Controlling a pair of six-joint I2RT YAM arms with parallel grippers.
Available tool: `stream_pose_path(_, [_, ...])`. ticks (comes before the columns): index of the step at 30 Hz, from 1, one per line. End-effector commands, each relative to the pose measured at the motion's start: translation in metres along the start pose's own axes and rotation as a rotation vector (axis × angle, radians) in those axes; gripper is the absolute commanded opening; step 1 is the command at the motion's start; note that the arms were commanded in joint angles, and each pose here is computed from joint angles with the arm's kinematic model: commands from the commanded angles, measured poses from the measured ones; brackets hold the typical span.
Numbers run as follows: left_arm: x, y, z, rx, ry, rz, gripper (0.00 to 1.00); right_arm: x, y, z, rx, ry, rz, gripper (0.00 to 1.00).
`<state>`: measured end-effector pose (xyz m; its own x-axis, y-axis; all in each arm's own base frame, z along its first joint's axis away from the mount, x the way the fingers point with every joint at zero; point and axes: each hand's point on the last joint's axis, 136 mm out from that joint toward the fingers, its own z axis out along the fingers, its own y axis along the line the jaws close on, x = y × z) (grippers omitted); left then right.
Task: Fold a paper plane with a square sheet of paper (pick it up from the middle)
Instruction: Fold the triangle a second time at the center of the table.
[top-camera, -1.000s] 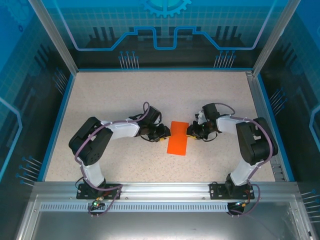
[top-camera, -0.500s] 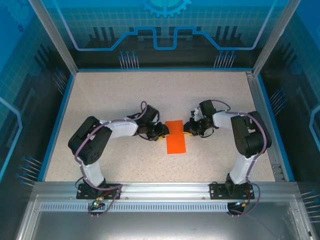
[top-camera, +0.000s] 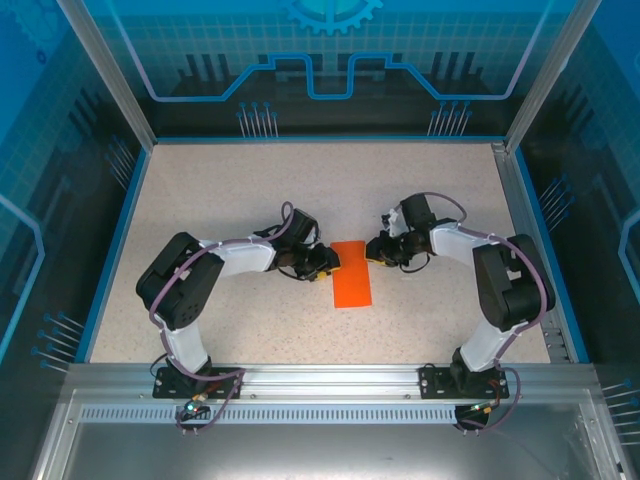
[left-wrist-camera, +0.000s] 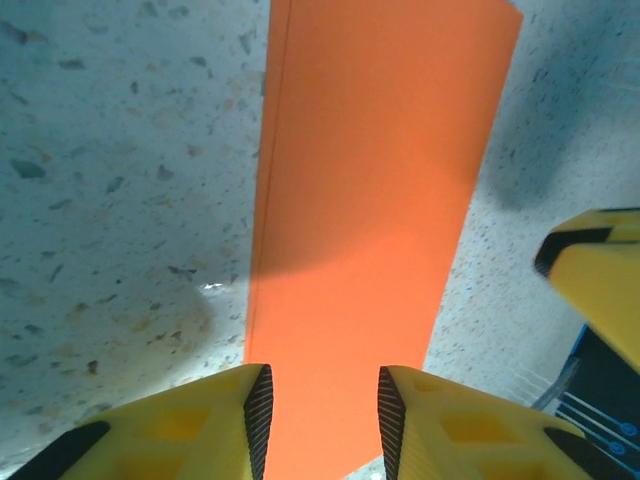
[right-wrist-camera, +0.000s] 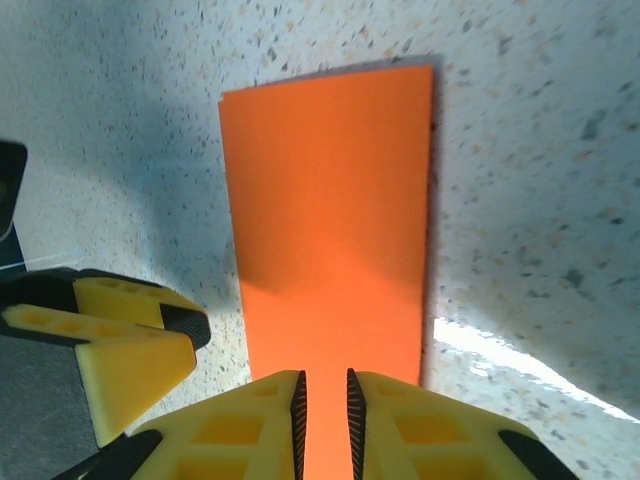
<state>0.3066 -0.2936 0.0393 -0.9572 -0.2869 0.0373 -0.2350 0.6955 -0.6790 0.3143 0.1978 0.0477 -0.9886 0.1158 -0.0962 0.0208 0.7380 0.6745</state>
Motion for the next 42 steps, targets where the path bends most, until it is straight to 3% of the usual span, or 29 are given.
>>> stream_pose_path(1, [-0.002, -0.003, 0.004, 0.039, 0.027, -0.033, 0.36, 0.013, -0.004, 0.013, -0.016, 0.052, 0.023, 0.19])
stream_pose_path(17, [0.000, 0.003, 0.007, 0.023, 0.036, -0.041, 0.38, 0.031, -0.032, 0.025, 0.021, 0.092, 0.071, 0.21])
stream_pose_path(28, [0.003, 0.005, 0.010, 0.008, 0.051, -0.043, 0.46, 0.033, -0.037, 0.022, 0.009, 0.080, 0.088, 0.22])
stream_pose_path(36, [0.006, 0.003, 0.020, 0.003, 0.067, -0.033, 0.45, 0.037, -0.041, 0.023, 0.008, 0.087, 0.096, 0.22])
stream_pose_path(42, [0.008, -0.002, 0.021, 0.015, 0.073, -0.020, 0.37, 0.038, -0.042, 0.024, 0.011, 0.090, 0.097, 0.22])
